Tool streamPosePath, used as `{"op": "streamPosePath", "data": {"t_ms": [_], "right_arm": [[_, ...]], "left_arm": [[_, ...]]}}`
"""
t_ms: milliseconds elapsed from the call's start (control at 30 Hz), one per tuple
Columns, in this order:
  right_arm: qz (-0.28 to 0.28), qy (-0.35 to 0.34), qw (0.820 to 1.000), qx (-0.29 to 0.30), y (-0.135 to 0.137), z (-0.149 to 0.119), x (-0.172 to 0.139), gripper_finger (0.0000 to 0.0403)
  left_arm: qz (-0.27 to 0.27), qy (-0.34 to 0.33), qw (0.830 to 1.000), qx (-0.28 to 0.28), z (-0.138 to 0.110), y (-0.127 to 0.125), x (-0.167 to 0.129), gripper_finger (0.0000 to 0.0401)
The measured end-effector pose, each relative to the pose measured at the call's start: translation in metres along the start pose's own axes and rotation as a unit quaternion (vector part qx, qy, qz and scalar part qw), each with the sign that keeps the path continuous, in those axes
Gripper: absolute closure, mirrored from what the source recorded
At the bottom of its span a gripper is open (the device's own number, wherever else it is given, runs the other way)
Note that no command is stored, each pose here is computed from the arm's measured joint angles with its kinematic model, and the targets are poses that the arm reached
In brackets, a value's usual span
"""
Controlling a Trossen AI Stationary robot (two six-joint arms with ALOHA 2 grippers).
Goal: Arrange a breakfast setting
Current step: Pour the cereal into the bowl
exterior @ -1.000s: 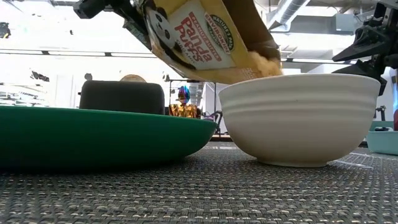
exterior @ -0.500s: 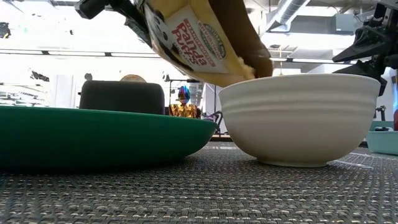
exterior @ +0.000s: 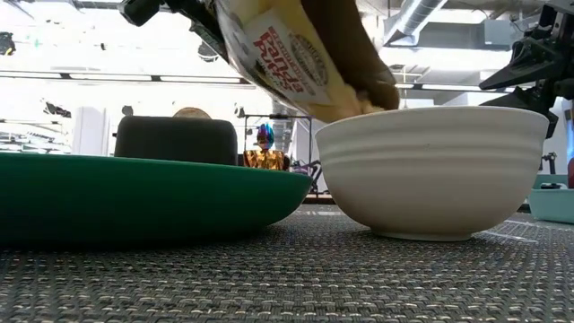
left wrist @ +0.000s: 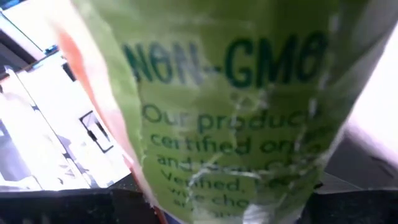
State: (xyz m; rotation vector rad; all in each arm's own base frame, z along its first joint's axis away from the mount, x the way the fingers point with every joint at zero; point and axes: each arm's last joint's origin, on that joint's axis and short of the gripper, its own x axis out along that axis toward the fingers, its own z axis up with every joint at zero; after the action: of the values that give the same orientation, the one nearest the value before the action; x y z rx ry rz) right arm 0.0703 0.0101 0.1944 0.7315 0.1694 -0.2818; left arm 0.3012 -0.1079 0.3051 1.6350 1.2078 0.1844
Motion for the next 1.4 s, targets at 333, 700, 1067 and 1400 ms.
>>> {"op": "streamPosePath", "data": {"t_ms": [333, 700, 1067, 1400], "right_arm": [[0.0, 0.0, 1.0, 0.0, 0.0, 0.0, 0.0, 0.0214], [0.0, 0.0, 1.0, 0.0, 0.0, 0.0, 0.0, 0.0214], [0.001, 0.001, 1.0, 0.001, 0.0, 0.0, 0.0, 0.0214], [-0.001, 0.006, 1.0, 0.013, -0.001, -0.001, 0.0, 0.0214]], "left_arm": [[0.033, 0.006, 0.999, 0.02, 0.004, 0.007, 0.0, 0.0241], [0.045, 0.008, 0.999, 0.02, 0.006, 0.01, 0.0, 0.0241], [0.027, -0.003, 0.999, -0.045, 0.005, 0.003, -0.005, 0.0241], [-0.012, -0.026, 0.995, -0.095, 0.005, -0.011, -0.019, 0.0241]]}}
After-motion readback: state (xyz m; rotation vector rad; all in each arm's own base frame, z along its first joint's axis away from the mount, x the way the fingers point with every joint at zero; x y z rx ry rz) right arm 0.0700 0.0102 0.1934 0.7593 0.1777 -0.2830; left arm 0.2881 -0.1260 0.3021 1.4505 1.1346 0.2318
